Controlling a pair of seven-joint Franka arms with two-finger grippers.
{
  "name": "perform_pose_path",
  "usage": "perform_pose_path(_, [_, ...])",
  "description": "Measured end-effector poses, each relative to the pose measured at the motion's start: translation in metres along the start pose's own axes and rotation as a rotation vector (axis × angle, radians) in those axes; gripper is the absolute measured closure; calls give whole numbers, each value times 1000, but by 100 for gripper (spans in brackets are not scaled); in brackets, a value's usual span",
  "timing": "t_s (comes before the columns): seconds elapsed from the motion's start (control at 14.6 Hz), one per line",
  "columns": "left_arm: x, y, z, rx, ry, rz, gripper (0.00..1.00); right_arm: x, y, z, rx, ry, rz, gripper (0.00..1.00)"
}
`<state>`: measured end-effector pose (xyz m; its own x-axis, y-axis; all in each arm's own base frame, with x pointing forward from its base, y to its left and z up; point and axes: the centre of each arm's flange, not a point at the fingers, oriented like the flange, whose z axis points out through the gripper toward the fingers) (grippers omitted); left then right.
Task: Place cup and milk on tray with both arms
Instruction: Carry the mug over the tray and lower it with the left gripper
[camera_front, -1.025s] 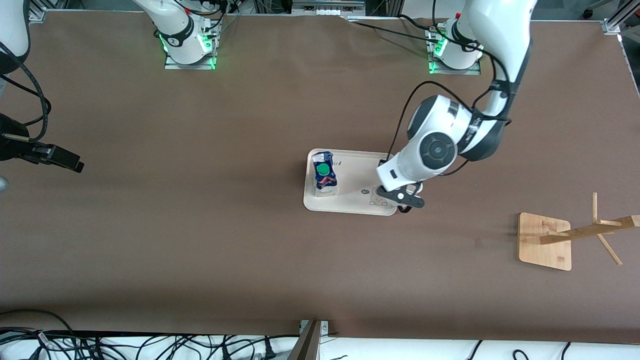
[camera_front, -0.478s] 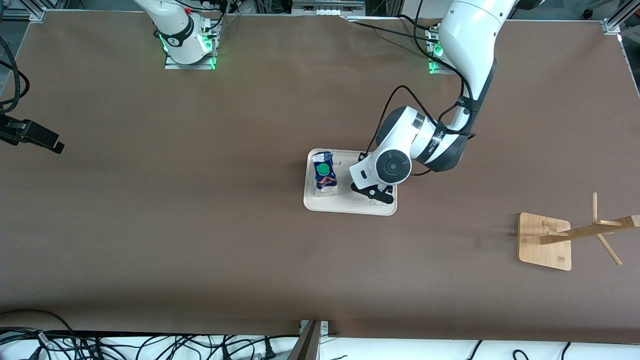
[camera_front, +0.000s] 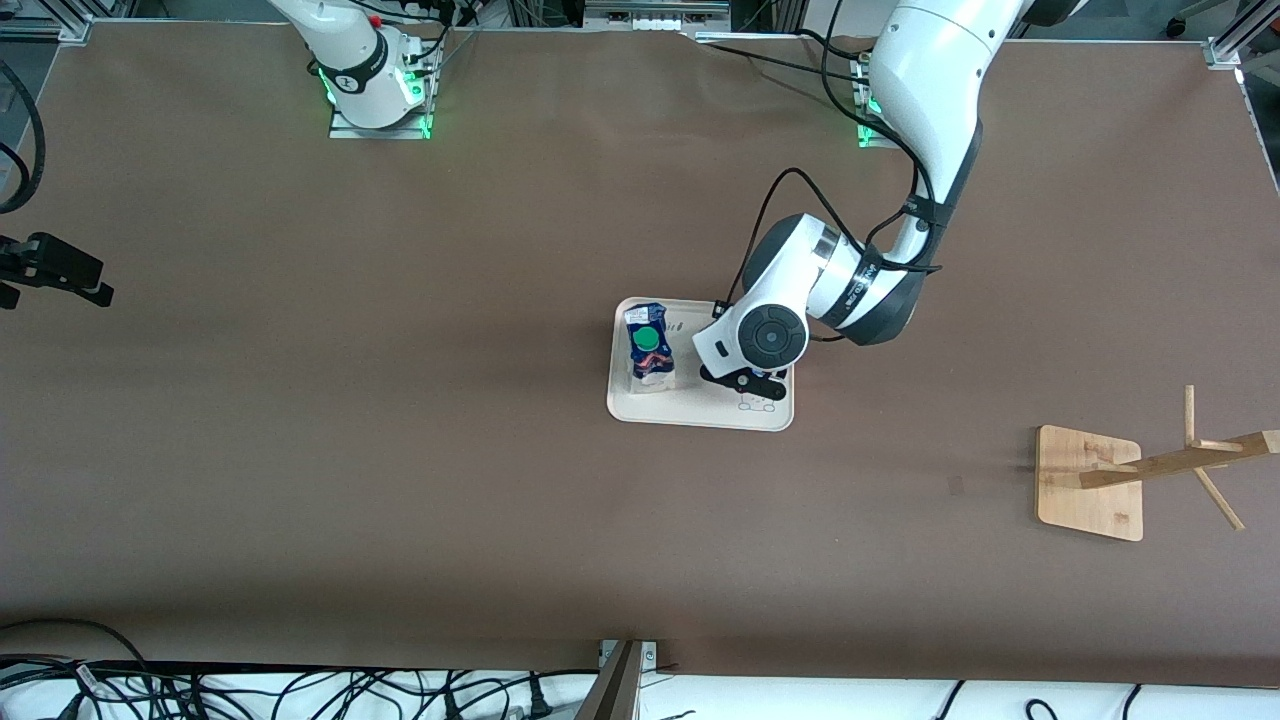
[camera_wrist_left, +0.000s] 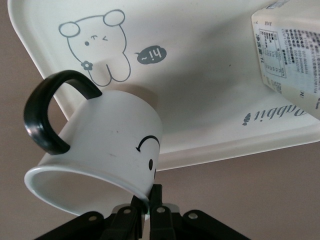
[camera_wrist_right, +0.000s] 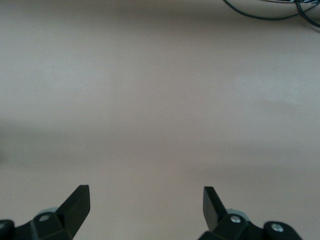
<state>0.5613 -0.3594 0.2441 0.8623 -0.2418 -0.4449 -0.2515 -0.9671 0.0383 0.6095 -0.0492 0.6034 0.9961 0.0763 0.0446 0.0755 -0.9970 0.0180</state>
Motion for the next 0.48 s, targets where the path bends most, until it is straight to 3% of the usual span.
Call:
perform_pose_path(0.27, [2, 0, 2, 0, -2, -9, 93, 2, -12, 1, 4, -6, -9, 0])
perform_pose_path(0.48, [2, 1, 4, 1, -4, -39, 93, 0, -21, 3, 6, -29, 81, 0])
